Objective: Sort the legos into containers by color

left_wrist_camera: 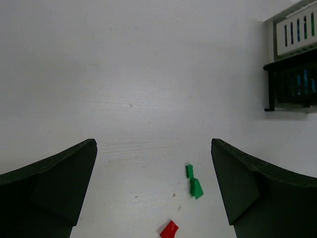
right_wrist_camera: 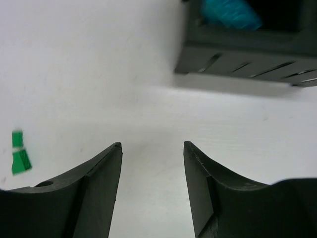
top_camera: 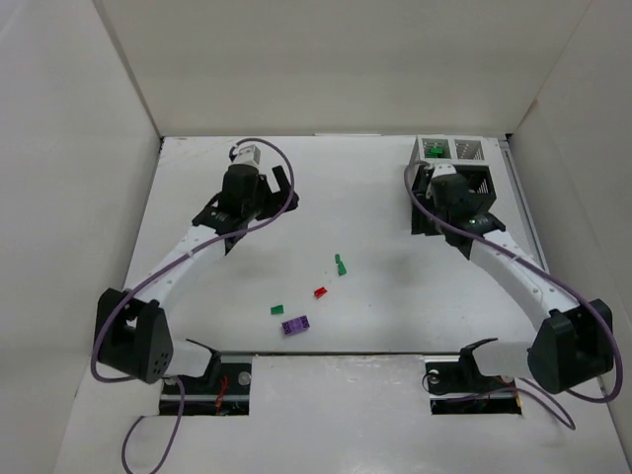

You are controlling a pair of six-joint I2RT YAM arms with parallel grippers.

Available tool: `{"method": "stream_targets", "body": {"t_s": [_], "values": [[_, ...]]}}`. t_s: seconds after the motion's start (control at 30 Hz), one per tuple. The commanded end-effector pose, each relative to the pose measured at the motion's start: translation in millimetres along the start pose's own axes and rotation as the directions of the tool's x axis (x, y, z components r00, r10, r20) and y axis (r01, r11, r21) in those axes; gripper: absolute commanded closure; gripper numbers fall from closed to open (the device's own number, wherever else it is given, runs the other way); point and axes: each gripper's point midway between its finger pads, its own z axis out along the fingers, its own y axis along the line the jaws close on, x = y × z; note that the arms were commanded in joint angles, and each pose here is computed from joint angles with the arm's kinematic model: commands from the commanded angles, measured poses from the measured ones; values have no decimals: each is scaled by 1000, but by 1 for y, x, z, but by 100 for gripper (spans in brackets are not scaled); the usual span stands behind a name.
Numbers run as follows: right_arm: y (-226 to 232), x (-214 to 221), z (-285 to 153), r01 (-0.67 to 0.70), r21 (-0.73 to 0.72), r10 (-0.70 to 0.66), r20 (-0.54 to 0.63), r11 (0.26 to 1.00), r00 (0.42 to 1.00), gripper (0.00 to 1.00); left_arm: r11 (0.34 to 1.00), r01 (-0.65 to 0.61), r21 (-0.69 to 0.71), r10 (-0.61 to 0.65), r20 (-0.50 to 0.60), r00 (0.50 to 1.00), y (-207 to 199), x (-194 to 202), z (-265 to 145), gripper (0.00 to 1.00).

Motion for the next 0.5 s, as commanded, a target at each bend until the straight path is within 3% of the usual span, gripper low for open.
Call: {"method": "stream_targets", "body": {"t_s": [0.0,0.03,0.3,0.47], "values": [[47,7,-11,17,-134,-10,48,991,999,42,999,43,30,-45,49,998,-14,9,-35,0],[58,10,-15,25,-161,-16,56,987,998,42,999,41,17,-41,18,999,-10,30,-39,0],[179,73,-31,211,-402,-216,32,891,976,41,984,178,-11,-177,52,983,19,67,-81,0],[230,104,-28,386,-497,-401,82,777,913,38,972,226,-55,-223,56,973,36,82,-97,0]]}}
